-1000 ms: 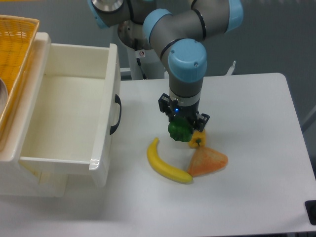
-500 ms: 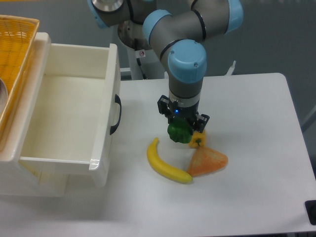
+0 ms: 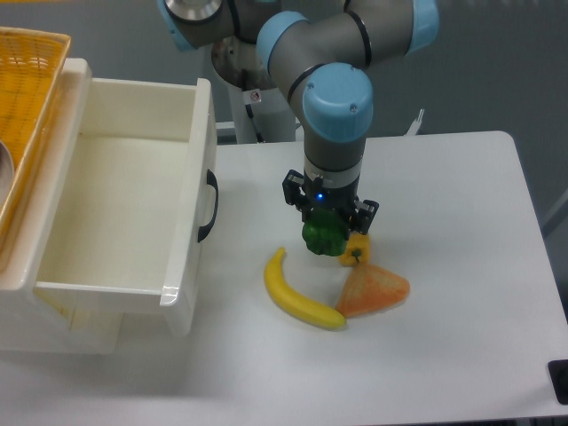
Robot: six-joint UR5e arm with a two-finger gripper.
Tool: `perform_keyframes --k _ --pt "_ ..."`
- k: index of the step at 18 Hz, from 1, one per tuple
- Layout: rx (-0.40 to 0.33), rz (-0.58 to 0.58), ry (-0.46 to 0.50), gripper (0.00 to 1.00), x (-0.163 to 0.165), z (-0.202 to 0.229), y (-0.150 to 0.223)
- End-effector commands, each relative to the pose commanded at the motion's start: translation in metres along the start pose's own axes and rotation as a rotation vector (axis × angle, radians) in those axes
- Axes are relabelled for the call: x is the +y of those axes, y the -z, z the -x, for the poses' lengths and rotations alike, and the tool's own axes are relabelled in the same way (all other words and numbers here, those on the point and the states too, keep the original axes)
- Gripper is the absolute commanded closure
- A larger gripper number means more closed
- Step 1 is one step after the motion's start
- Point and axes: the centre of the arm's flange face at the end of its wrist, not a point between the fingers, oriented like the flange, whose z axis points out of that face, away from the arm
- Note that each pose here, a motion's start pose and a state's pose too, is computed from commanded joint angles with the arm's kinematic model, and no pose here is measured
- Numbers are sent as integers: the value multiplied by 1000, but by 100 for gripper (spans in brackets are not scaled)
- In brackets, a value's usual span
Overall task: Place the green pepper in the upper white drawer
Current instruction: 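Close the gripper around the green bell pepper on the table, then lift the green pepper up and carry it toward the open white drawer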
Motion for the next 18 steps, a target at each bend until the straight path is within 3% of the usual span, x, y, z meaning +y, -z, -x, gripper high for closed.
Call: perform_keyframes --k 5,11,18 --pt "51 33 8 41 19 -20 28" --pt "83 -29 96 41 40 -57 82" --pt "136 -109 156 41 49 -84 112"
